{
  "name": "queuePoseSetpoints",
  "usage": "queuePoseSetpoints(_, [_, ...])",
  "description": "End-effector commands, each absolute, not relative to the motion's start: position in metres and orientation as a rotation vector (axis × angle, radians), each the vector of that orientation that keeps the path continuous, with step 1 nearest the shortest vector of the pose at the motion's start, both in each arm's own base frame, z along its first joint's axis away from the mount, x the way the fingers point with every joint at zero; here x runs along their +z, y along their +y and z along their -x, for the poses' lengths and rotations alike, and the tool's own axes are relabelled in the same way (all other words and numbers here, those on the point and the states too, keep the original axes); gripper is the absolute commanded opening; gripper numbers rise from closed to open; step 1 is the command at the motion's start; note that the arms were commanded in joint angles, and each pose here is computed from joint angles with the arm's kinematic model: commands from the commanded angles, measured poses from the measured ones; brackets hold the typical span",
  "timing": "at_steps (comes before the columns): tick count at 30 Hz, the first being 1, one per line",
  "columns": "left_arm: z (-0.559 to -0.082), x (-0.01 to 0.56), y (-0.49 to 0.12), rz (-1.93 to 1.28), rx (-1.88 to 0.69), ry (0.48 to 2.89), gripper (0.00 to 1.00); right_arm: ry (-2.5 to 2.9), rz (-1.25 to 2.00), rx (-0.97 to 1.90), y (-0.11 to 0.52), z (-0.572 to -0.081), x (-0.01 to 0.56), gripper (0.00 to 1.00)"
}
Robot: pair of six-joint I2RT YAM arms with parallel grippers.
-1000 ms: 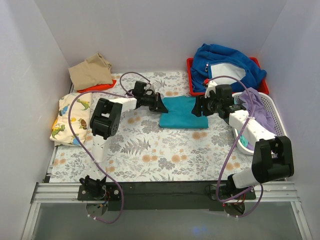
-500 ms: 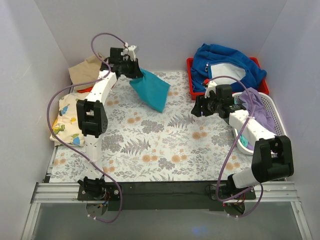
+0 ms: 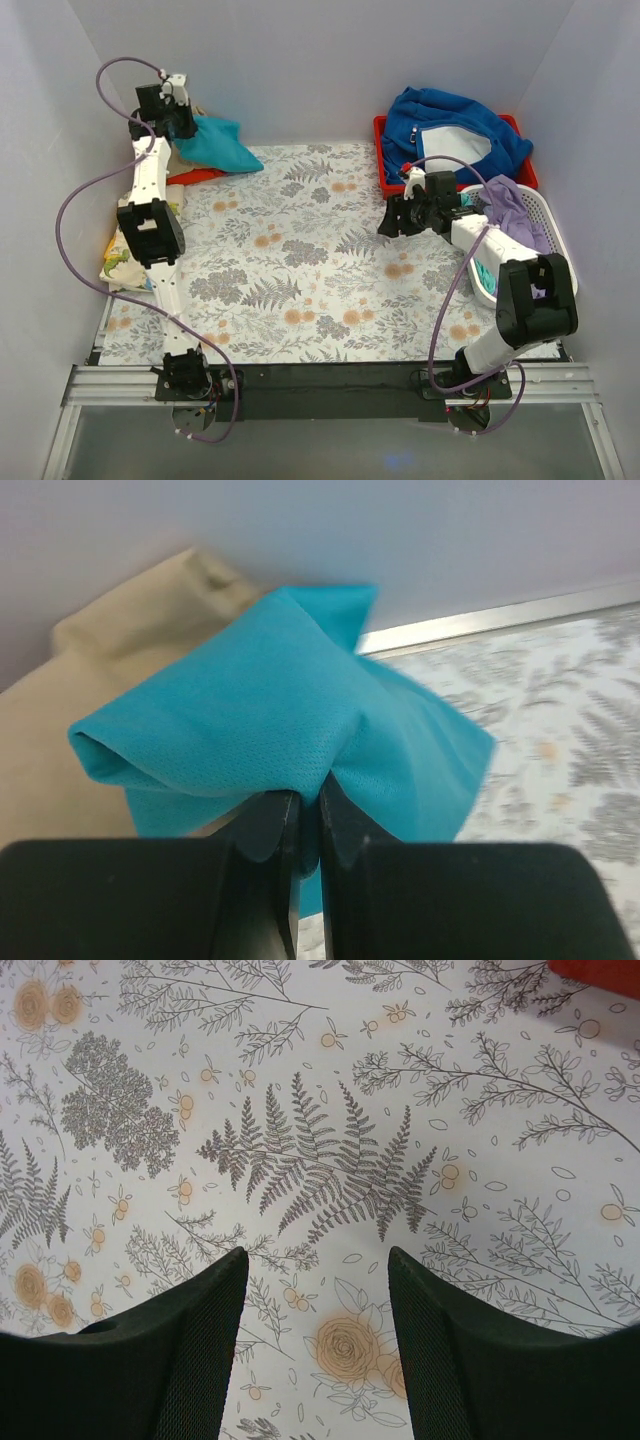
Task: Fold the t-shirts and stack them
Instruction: Neatly place the folded tshirt to the corner
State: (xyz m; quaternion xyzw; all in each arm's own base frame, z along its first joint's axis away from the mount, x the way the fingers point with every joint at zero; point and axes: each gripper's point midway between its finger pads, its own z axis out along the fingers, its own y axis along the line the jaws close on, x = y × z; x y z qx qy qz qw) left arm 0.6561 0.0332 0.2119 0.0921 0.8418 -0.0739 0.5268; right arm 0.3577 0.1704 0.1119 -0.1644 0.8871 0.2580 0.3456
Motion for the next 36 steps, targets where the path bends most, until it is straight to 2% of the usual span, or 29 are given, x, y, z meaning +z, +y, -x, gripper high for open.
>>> queuePoseSetpoints(1, [-0.655, 0.217, 0.080, -0.172, -0.042, 2.002, 0.00, 2.260, 0.456, 0.721, 0.180, -0.371, 0.122, 0.64])
queuePoseSetpoints(9, [-0.649, 0.217, 0.172, -0.032, -0.008, 1.952, 0.00, 2.288, 0.451, 0.818, 0.192, -0.372, 0.110, 0.63])
queuePoseSetpoints(17, [-0.647, 0.196, 0.197, 0.040, -0.017, 1.961, 0.01, 2.303, 0.447, 0.869, 0.197, -0.368, 0.104, 0.63])
queuePoseSetpoints(19, [-0.646, 0.185, 0.196, 0.073, -0.042, 1.978, 0.17, 2.301, 0.451, 0.881, 0.199, -0.367, 0.104, 0.63])
queuePoseSetpoints(21, [-0.642, 0.184, 0.182, 0.054, -0.122, 1.984, 0.52, 2.299, 0.448, 0.883, 0.198, -0.366, 0.104, 0.63])
queuePoseSetpoints(23, [-0.638, 0.178, 0.171, 0.070, -0.161, 2.006, 0.77, 2.298, 0.450, 0.888, 0.199, -0.366, 0.104, 0.63])
queuePoseSetpoints(28, [-0.627, 0.179, 0.125, 0.060, -0.260, 2.058, 0.79, 2.282, 0.449, 0.913, 0.202, -0.364, 0.108, 0.63])
queuePoseSetpoints(36, [-0.582, 0.236, 0.007, -0.033, -0.338, 2.081, 0.80, 2.245, 0.452, 0.903, 0.199, -0.351, 0.121, 0.64])
